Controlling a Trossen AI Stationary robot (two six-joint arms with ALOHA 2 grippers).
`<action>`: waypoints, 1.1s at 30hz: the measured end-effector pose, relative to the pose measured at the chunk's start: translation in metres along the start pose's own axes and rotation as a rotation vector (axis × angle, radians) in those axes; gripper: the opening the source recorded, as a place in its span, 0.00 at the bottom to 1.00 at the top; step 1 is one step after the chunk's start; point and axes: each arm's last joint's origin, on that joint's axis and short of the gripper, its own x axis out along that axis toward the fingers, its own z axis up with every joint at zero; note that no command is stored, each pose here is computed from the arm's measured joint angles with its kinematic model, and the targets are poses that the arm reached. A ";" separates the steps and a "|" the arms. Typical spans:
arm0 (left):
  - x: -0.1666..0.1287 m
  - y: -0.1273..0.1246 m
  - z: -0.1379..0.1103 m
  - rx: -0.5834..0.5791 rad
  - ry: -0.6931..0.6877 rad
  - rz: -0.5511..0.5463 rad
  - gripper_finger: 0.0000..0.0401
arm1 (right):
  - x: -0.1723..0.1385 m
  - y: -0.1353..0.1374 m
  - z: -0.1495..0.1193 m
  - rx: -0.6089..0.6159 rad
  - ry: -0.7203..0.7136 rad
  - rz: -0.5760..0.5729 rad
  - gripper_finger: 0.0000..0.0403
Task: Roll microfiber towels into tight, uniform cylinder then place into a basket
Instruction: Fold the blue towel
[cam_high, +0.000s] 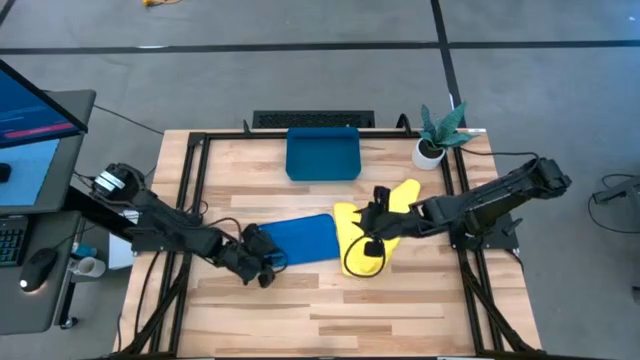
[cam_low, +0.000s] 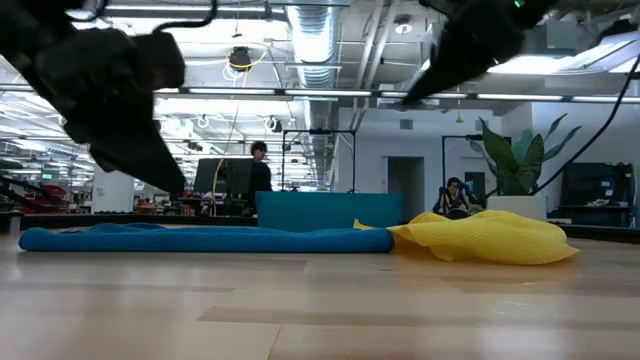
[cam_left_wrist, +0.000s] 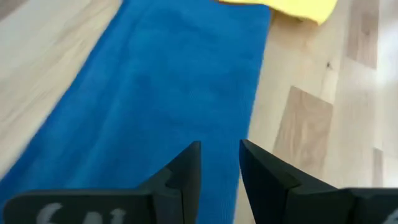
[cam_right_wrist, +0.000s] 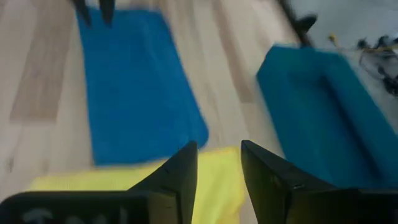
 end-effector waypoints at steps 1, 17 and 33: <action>0.004 0.002 0.001 0.001 0.011 0.007 0.25 | -0.001 -0.004 -0.001 0.002 0.005 -0.005 0.36; 0.031 0.011 -0.010 -0.002 0.186 -0.011 0.25 | 0.002 -0.033 0.003 0.163 -0.019 -0.079 0.34; -0.025 0.036 0.010 0.029 0.140 0.155 0.25 | 0.017 -0.026 -0.001 0.169 0.014 -0.079 0.34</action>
